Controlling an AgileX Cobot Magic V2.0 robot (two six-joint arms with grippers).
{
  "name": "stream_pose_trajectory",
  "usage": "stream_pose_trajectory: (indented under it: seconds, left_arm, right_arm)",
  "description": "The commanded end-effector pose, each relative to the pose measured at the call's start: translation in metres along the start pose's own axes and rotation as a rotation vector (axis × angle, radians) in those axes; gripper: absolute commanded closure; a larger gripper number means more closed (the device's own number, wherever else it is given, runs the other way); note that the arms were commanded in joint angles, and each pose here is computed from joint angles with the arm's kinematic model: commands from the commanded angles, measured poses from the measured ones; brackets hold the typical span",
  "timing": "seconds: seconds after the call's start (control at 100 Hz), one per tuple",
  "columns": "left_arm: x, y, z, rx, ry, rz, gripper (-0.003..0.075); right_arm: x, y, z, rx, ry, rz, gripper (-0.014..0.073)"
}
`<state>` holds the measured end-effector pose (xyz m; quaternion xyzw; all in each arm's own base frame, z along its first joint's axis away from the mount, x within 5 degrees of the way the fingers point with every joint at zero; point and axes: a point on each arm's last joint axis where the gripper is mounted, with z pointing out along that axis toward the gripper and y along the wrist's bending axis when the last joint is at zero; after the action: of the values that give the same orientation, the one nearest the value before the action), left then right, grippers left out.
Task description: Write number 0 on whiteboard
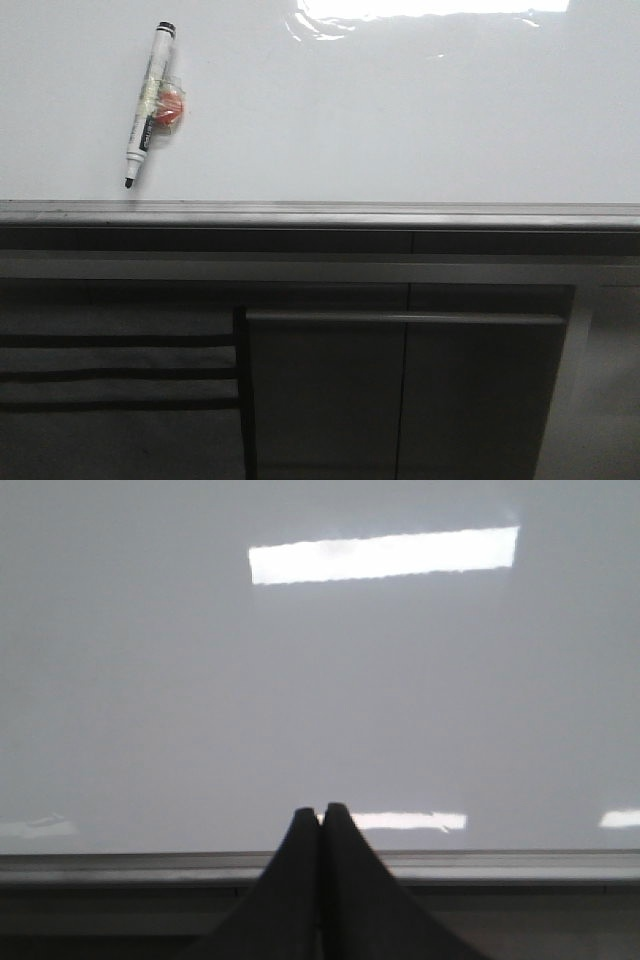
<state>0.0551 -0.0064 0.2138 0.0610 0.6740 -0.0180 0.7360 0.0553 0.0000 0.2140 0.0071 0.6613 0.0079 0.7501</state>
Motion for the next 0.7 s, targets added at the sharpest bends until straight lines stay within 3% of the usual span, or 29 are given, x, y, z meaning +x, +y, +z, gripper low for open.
stream_pose_trajectory:
  seconds: [0.0, 0.29, 0.4, 0.53, 0.69]
  left_arm:
    - [-0.002, 0.001, -0.002, -0.012, -0.085, -0.017, 0.0741]
    - [-0.015, 0.002, -0.003, -0.006, -0.105, -0.151, 0.0741]
    - [-0.037, 0.000, -0.007, 0.030, -0.077, -0.160, 0.0741]
    - [-0.071, -0.001, -0.009, 0.065, -0.024, -0.113, 0.0740]
    - [-0.112, 0.000, -0.004, 0.089, 0.049, -0.064, 0.0741]
  right_arm:
    - [-0.006, 0.000, -0.002, 0.004, -0.043, -0.013, 0.0668]
    - [-0.039, 0.000, -0.005, 0.011, 0.081, -0.012, 0.0668]
    - [-0.067, 0.001, -0.004, -0.006, 0.156, -0.036, 0.0668]
    - [-0.103, 0.003, 0.001, -0.032, 0.278, -0.147, 0.0668]
    - [-0.142, 0.004, 0.014, -0.038, 0.348, -0.142, 0.0668]
